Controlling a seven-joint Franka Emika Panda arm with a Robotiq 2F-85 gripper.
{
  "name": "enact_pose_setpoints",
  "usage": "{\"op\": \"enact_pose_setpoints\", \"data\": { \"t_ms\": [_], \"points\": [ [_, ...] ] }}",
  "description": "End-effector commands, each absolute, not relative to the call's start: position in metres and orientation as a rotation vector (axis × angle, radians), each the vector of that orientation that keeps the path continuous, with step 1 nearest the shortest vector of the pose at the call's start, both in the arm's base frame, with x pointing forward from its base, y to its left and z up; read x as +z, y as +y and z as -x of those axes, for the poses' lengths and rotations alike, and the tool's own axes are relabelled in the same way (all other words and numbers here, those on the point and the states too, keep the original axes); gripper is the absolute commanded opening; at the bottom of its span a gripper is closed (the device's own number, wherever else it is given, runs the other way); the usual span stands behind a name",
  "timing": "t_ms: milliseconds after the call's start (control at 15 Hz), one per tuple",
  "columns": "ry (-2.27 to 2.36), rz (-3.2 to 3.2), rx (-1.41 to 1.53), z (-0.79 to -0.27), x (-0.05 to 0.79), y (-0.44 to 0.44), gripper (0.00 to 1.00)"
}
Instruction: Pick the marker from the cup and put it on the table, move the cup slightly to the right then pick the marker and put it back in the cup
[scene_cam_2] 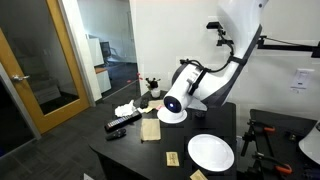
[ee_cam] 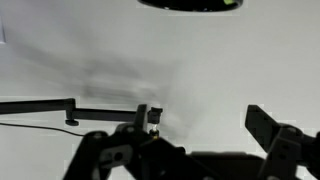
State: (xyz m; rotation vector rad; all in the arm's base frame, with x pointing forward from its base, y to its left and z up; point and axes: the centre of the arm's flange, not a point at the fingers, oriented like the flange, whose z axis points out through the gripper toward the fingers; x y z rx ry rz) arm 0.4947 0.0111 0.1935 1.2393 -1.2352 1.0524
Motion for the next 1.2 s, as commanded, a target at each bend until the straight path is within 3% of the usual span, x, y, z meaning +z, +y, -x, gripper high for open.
{"op": "enact_pose_setpoints", "data": {
  "t_ms": [0, 733, 1133],
  "points": [
    [-1.237, -1.239, 1.040, -0.488, 0.241, 0.008, 1.00],
    [-1.246, -1.305, 1.053, -0.501, 0.339, 0.011, 1.00],
    [-1.269, -1.290, 1.056, -0.509, 0.340, 0.012, 1.00]
  ]
}}
